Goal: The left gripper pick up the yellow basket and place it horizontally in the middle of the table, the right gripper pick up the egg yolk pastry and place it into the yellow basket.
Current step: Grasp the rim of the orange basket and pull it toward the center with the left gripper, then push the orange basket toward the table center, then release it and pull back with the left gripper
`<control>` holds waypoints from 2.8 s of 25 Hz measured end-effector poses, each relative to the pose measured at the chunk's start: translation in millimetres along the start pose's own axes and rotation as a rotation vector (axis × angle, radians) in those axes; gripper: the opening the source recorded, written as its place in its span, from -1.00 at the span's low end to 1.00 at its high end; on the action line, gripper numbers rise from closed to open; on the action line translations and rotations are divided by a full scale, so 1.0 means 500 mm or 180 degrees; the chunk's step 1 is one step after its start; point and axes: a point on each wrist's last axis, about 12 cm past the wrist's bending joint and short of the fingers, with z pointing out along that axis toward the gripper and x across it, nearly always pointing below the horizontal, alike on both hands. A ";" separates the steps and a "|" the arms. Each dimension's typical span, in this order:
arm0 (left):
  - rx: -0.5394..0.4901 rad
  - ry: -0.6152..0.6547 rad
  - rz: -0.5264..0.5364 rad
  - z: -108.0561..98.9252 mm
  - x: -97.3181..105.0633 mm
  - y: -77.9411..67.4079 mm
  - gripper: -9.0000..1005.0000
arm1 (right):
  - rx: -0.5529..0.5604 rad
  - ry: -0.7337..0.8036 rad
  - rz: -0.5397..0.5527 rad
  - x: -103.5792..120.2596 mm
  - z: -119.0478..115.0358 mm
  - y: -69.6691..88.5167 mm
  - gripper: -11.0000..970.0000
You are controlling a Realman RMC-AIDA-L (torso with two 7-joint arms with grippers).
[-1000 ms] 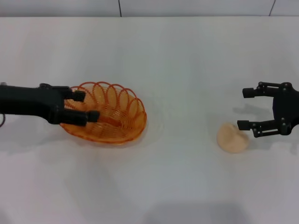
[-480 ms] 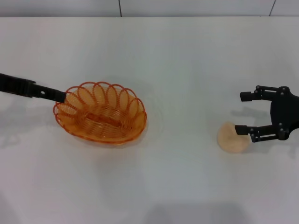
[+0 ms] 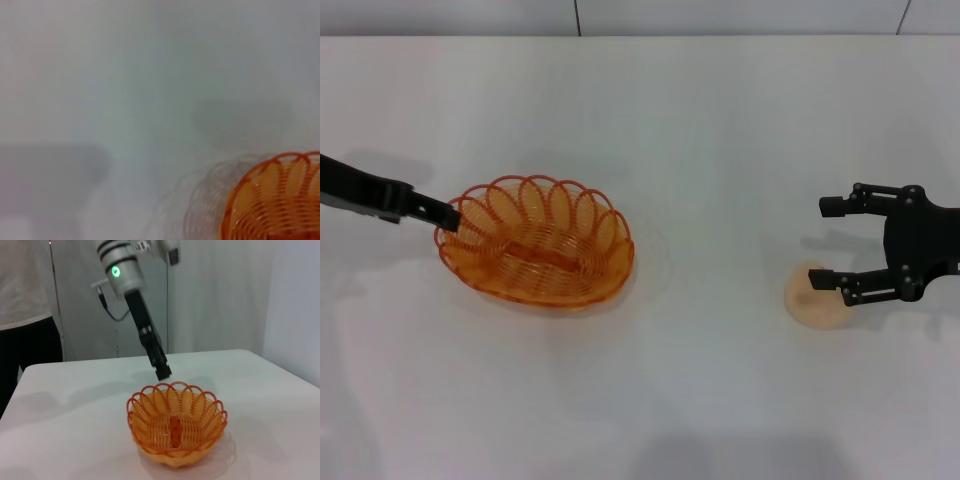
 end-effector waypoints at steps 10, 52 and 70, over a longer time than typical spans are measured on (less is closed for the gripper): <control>-0.0082 0.0175 0.0042 0.072 -0.005 -0.009 0.75 | -0.0021 -0.0007 -0.0009 0.001 0.005 0.003 0.73; 0.0476 -0.0019 -0.0372 0.060 -0.036 -0.079 -0.80 | 0.0001 0.0002 -0.0152 -0.007 -0.002 0.002 0.69; 0.0770 0.0175 -0.1259 0.122 -0.020 -0.117 -0.73 | 0.0008 -0.0020 -0.0270 0.001 -0.012 0.020 0.67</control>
